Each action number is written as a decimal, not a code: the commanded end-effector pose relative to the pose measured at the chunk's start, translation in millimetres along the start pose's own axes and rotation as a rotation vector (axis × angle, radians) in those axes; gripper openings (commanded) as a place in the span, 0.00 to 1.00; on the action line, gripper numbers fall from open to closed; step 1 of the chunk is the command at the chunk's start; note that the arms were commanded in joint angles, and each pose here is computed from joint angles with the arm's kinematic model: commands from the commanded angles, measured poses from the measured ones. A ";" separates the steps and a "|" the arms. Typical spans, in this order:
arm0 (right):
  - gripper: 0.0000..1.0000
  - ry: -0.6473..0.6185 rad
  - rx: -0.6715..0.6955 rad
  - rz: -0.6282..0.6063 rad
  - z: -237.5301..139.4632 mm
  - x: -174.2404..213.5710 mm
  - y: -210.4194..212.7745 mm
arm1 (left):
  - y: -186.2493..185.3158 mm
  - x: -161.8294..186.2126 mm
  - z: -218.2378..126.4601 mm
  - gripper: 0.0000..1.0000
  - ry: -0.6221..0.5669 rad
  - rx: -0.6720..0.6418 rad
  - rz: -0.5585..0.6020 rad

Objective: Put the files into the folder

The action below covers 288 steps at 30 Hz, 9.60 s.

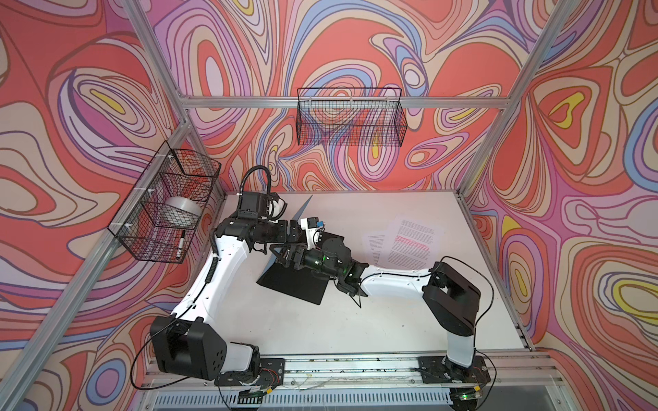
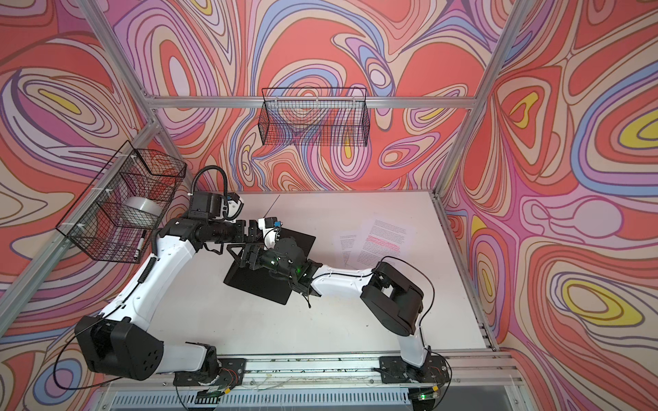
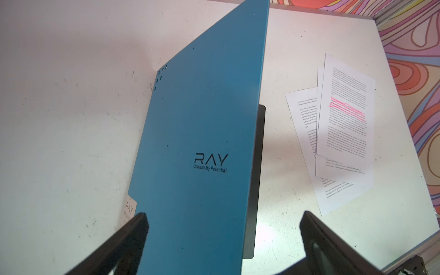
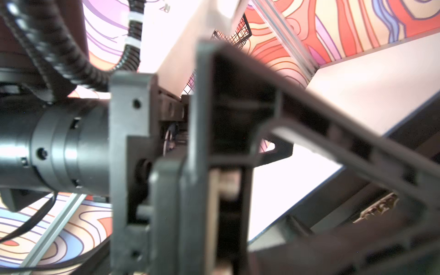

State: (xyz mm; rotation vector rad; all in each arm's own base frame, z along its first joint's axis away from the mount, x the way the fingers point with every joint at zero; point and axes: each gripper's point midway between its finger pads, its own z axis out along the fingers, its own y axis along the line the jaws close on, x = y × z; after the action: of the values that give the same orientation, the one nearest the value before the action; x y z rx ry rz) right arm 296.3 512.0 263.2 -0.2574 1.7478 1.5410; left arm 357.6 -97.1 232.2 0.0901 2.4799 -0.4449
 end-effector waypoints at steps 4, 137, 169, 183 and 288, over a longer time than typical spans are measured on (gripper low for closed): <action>0.97 -0.004 -0.064 0.032 9.6 -3.1 4.0 | -5.7 4.3 -4.3 0.98 0.034 0.023 0.039; 0.24 0.423 0.771 0.261 -79.3 63.0 -235.4 | 110.6 62.6 39.3 0.00 0.193 -0.228 0.030; 0.00 0.427 0.726 0.366 -76.5 72.5 -263.6 | 106.7 53.4 35.5 0.00 0.191 -0.215 0.032; 0.07 0.410 0.689 0.381 -78.9 70.6 -256.4 | 107.0 42.1 26.9 0.00 0.166 -0.228 0.041; 0.36 0.427 0.578 0.349 -39.3 14.9 -208.6 | 107.5 37.7 21.9 0.00 0.161 -0.187 0.032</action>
State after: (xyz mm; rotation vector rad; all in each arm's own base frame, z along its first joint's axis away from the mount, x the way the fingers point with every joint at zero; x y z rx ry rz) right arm 393.0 426.8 88.0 0.0168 2.6204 1.1579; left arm 368.6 -17.7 175.1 0.0751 2.6052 -0.2811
